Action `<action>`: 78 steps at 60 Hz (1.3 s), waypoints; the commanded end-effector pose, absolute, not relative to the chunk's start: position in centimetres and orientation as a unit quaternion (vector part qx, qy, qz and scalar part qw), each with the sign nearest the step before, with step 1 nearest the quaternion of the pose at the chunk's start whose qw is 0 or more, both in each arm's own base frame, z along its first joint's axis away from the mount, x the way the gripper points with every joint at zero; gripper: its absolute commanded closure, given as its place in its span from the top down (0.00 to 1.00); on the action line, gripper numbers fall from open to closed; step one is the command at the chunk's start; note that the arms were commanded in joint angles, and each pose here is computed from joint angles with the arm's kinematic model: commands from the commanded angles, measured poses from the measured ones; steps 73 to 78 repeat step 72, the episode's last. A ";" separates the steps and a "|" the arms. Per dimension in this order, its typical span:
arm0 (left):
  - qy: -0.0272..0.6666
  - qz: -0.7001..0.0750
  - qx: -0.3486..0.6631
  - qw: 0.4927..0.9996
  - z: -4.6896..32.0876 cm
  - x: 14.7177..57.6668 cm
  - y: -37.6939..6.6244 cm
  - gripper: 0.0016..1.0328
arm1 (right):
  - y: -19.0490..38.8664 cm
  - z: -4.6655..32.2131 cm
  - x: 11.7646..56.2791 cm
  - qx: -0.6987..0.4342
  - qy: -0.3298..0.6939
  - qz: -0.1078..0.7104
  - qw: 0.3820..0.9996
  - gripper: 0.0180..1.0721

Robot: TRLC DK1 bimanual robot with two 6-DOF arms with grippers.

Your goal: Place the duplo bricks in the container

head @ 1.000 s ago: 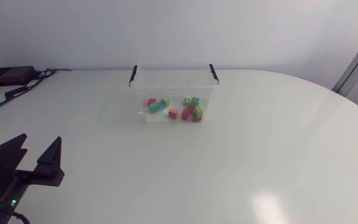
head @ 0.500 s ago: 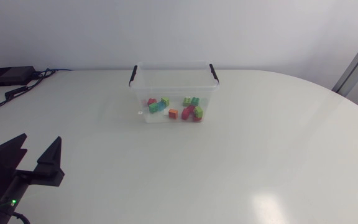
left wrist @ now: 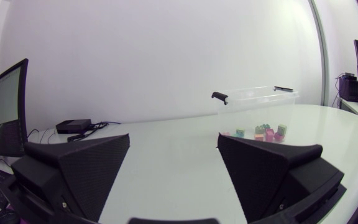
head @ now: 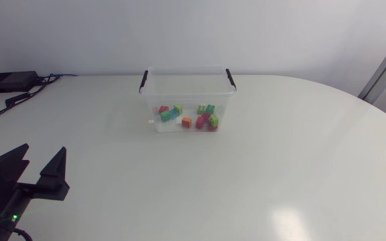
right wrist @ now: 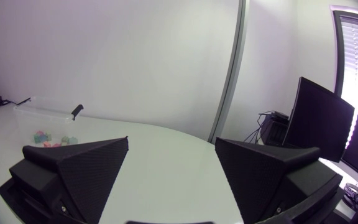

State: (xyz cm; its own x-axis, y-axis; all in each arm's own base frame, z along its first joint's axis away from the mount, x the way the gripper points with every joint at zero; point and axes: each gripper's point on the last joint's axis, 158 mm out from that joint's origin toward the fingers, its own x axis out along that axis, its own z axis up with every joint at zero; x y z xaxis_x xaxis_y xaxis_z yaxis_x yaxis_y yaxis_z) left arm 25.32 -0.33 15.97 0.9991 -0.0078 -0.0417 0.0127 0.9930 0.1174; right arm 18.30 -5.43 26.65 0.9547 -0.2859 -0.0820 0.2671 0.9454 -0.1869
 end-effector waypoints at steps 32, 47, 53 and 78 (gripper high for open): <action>0.028 -0.007 0.037 0.999 15.2 25.4 -0.3 0.96 | -2.6 21.1 23.0 -0.051 0.035 -0.065 0.996 0.96; 0.029 -0.007 0.019 0.999 15.1 25.4 -0.3 0.96 | -1.4 18.2 24.4 -0.027 0.031 -0.036 0.998 0.96; 0.030 -0.008 0.013 0.999 15.1 25.4 -0.3 0.96 | -1.0 17.1 24.8 -0.018 0.030 -0.026 0.999 0.96; 0.030 -0.008 0.000 0.999 15.0 25.4 -0.3 0.96 | -0.2 14.9 25.4 0.000 0.028 -0.005 1.000 0.96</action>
